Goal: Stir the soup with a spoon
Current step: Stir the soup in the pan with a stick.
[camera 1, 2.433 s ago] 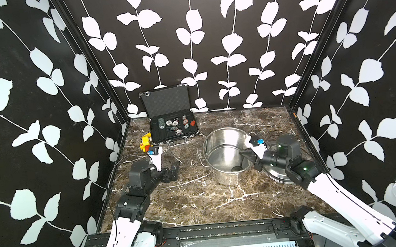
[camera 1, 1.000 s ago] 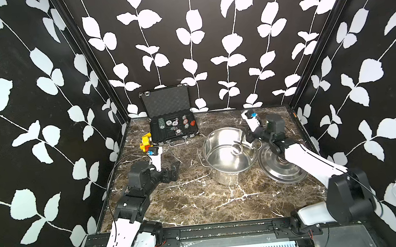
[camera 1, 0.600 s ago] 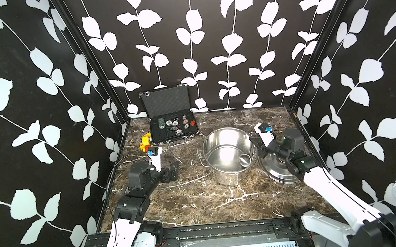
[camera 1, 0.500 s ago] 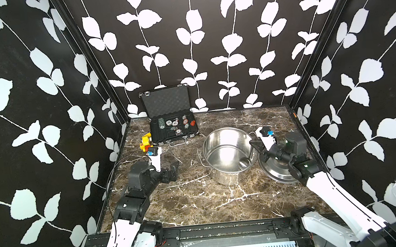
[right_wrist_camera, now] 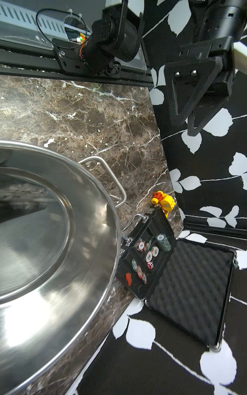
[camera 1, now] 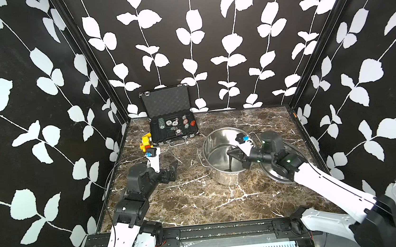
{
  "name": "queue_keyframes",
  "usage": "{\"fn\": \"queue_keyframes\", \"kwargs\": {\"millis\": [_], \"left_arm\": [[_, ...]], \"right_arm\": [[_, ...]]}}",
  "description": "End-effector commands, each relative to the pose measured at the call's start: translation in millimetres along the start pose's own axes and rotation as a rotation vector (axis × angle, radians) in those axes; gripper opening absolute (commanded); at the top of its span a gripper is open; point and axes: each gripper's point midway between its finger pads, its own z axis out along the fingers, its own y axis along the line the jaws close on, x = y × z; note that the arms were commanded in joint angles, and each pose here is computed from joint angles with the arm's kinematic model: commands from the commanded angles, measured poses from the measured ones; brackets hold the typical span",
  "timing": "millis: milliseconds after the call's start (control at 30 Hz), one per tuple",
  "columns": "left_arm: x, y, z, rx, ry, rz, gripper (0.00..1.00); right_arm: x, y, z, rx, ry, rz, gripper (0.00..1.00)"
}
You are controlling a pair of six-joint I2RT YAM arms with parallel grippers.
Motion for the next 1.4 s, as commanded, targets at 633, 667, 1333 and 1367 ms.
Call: {"fn": "queue_keyframes", "kwargs": {"millis": [633, 667, 1333, 1367], "left_arm": [[-3, -2, -4, 0.009, -0.037, 0.013, 0.99], [-2, -2, -3, 0.008, -0.037, 0.013, 0.99], [-4, -2, -3, 0.012, -0.043, 0.013, 0.99], [-4, -3, -3, 0.013, -0.041, 0.013, 0.99]], "right_arm": [[-59, -128, 71, 0.108, -0.12, -0.088, 0.0], [-56, -134, 67, 0.123, -0.116, -0.081, 0.0], [12, -129, -54, 0.372, 0.008, -0.004, 0.0], [14, -123, -56, 0.359, 0.01, 0.003, 0.0]]}}
